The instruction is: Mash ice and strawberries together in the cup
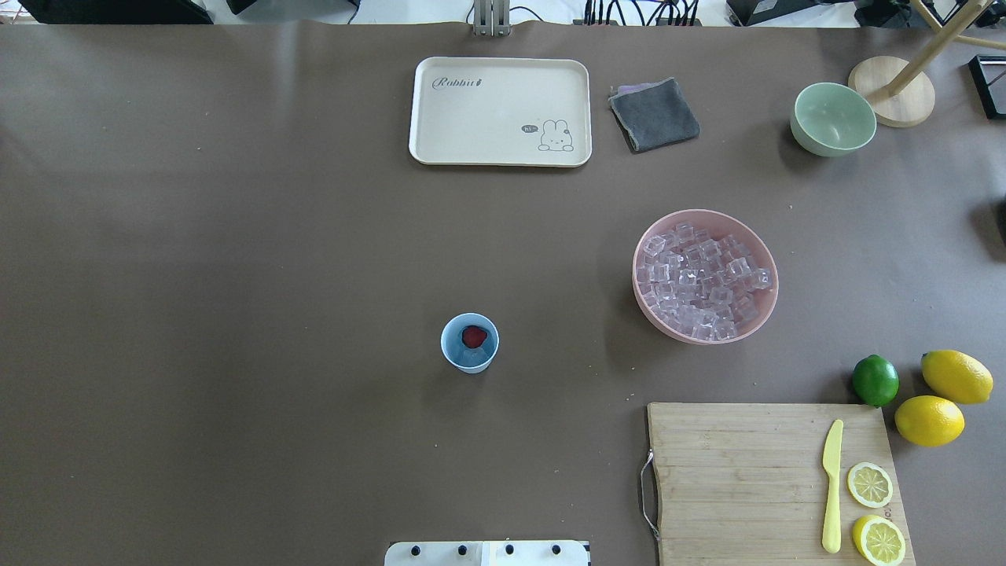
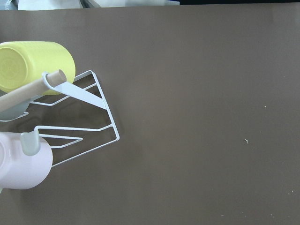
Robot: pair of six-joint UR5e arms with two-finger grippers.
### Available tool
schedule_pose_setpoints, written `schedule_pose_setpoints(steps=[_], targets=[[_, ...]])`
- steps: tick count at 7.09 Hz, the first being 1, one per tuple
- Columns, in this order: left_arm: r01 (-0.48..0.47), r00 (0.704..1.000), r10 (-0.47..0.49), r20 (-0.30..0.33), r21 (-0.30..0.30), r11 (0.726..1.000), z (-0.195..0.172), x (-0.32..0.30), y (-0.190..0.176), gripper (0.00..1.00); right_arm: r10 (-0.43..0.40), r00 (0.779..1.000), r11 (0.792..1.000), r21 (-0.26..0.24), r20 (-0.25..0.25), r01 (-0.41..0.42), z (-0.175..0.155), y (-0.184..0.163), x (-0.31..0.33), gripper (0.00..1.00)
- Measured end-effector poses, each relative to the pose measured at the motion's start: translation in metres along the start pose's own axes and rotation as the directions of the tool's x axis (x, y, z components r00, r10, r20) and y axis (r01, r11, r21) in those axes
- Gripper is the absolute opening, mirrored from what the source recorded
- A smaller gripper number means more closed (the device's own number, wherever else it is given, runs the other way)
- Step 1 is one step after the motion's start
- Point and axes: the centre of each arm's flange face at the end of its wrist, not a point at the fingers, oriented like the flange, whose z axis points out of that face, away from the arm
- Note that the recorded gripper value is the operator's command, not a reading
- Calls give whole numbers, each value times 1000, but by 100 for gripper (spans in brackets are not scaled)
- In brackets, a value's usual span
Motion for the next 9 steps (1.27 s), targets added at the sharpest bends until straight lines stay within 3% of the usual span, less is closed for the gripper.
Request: schedule_pose_setpoints(steps=[4,9], targets=[[-27,1000,28,-12,25,999,-14,14,1,98,-13,1000,1000,1,1,13,0,3,-7,100],[-45,999,45,-10,26,999,-14,29,-4,98,-9,999,999,33,-50,11,-13,15,-8,100]])
